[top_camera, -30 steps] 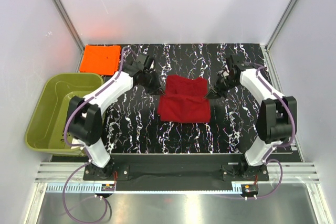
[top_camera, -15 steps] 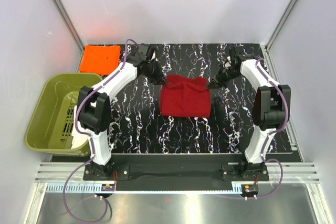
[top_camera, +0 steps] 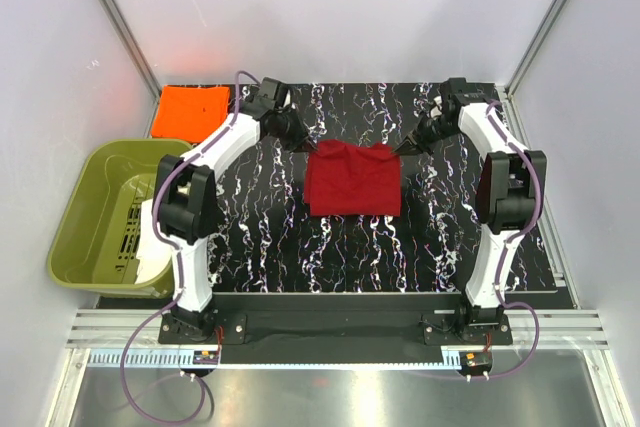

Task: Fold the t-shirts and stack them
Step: Fold the tshirt

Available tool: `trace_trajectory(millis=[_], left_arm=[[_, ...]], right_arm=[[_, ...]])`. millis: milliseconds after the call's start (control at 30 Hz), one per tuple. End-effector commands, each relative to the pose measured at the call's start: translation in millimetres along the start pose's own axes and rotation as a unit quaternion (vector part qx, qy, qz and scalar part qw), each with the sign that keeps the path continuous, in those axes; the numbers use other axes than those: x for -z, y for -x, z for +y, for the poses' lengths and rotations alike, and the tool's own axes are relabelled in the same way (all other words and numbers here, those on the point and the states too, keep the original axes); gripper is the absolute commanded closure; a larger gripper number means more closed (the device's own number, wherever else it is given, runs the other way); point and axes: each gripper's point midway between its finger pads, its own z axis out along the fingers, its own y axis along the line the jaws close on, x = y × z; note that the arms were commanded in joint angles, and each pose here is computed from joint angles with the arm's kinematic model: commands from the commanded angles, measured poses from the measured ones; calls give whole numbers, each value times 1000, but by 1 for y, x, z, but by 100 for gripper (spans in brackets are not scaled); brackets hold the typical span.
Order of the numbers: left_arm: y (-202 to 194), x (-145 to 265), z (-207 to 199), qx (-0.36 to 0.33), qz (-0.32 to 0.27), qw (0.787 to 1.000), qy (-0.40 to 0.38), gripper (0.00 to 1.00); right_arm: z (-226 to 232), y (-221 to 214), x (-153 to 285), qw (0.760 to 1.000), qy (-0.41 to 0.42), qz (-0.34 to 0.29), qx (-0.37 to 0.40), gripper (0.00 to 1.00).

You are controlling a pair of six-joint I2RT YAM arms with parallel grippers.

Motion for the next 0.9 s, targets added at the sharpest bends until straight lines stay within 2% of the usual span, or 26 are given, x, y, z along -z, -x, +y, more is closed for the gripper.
trace_trajectory(millis=[0,133,267,367,400,433,467,500,533,567,667,700,733,767,800,833,867], left_arm=[[26,-7,-25,-8,-22,999,-49,98],[37,-22,-19,-7,-23,999,-48,91],[56,-41,-4,-6,-40,998,-41,90],[83,-46,1,-33,-82,996,-32,82],[95,-51,5,-45,-100,994,-20,75],[102,-51,5,-60,-110,992,-15,66],[102,-50,13,-75,-106,991,10,60],[119,-40,9,-86,-134,987,25,53],[123,-32,6,-97,-144,984,32,42],[125,-23,8,-111,-149,981,49,40],[131,26,-20,-145,-192,970,32,40],[117,24,-17,-146,-173,974,22,42],[116,27,-25,-150,-180,972,-2,44],[97,27,-22,-137,-164,977,-17,50],[82,25,-31,-137,-143,979,-57,54],[83,27,-48,-133,-161,972,-105,59],[61,16,-42,-123,-139,975,-119,68]], right_arm=[[14,10,1,1000,28,1,6,97],[9,23,-7,1000,23,-6,7,90],[7,52,-22,999,31,-30,26,86],[2,87,-33,996,39,-65,45,79],[2,93,-38,996,40,-69,48,75],[-3,119,-23,993,47,-98,46,64],[-16,126,-30,995,29,-93,37,56],[-15,132,-25,994,26,-99,42,49],[-9,137,-14,993,19,-108,50,39],[-12,141,-8,990,-2,-122,64,34],[-1,133,15,987,-10,-126,94,33],[4,126,19,987,1,-123,99,34],[-2,118,10,989,13,-115,93,35],[22,101,22,986,56,-111,113,41],[10,83,7,989,63,-88,98,48],[32,78,15,983,105,-99,116,53],[39,67,7,981,123,-86,120,63]])
